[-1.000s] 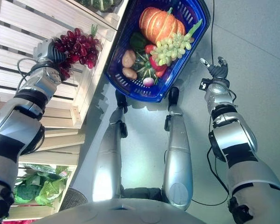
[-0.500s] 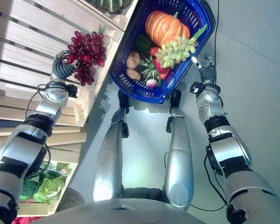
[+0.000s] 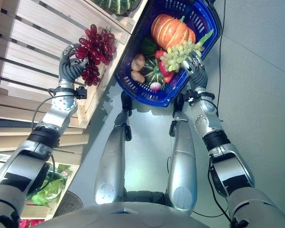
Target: Pick up fruits and vegetables into the basket
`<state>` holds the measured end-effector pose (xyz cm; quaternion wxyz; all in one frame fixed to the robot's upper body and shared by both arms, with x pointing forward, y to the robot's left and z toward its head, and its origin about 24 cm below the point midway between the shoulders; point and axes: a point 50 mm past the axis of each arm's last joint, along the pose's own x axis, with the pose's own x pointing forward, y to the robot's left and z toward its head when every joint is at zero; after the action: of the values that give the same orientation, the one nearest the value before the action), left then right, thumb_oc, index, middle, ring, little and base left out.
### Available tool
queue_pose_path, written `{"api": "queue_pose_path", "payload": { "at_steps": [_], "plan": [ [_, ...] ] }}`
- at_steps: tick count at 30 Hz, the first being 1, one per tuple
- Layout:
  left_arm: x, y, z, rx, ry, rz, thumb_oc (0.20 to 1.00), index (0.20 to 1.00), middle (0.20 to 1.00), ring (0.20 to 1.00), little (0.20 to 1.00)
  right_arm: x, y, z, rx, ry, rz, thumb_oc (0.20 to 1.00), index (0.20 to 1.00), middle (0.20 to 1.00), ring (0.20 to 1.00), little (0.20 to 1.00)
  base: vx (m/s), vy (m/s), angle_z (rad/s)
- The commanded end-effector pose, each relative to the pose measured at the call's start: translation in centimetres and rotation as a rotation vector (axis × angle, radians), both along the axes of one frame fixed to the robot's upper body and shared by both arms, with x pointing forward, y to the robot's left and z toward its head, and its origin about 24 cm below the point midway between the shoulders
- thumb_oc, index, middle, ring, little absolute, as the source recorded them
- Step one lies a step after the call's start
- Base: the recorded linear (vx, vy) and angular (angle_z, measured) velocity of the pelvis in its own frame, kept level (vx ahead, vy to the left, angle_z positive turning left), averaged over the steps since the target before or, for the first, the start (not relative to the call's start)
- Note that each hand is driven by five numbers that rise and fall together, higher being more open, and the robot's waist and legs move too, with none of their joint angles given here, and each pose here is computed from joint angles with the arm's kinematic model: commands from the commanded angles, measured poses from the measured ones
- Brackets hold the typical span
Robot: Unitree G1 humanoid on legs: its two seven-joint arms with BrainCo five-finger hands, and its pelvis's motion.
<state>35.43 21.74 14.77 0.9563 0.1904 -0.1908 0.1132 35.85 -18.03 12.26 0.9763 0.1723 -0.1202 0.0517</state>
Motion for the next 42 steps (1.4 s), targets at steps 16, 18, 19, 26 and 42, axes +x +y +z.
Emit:
{"api": "queue_pose_path", "payload": {
  "at_steps": [16,18,19,26,42],
  "plan": [
    [-1.8,0.2,5.7,-0.088,-0.344,-0.017,0.200,0.200,0.200,0.200,0.200,-1.6,1.7,2.4,0.058,-0.165,0.147,1.000,1.000,1.000,1.000,1.000,0.00,0.000,0.00],
    [-1.9,0.3,6.0,-0.111,-0.359,-0.024,0.200,0.200,0.200,0.200,0.200,-1.8,1.9,2.3,0.055,-0.168,0.151,1.000,1.000,1.000,1.000,1.000,0.00,0.000,0.00],
    [-1.9,0.3,6.0,-0.112,-0.359,-0.024,0.200,0.200,0.200,0.200,0.200,-1.8,1.9,2.3,0.055,-0.168,0.152,1.000,1.000,1.000,1.000,1.000,0.00,0.000,0.00],
    [-1.1,0.9,5.6,0.083,-0.294,0.135,0.200,0.200,0.200,0.200,0.200,-1.5,1.8,3.0,0.061,-0.175,0.160,1.000,1.000,1.000,1.000,1.000,0.00,0.000,0.00],
    [2.4,7.3,3.8,0.554,0.131,0.660,1.000,1.000,1.000,1.000,1.000,0.6,-1.1,2.8,0.064,-0.089,-0.074,1.000,1.000,1.000,1.000,1.000,0.00,0.033,-0.01]
  ]
}}
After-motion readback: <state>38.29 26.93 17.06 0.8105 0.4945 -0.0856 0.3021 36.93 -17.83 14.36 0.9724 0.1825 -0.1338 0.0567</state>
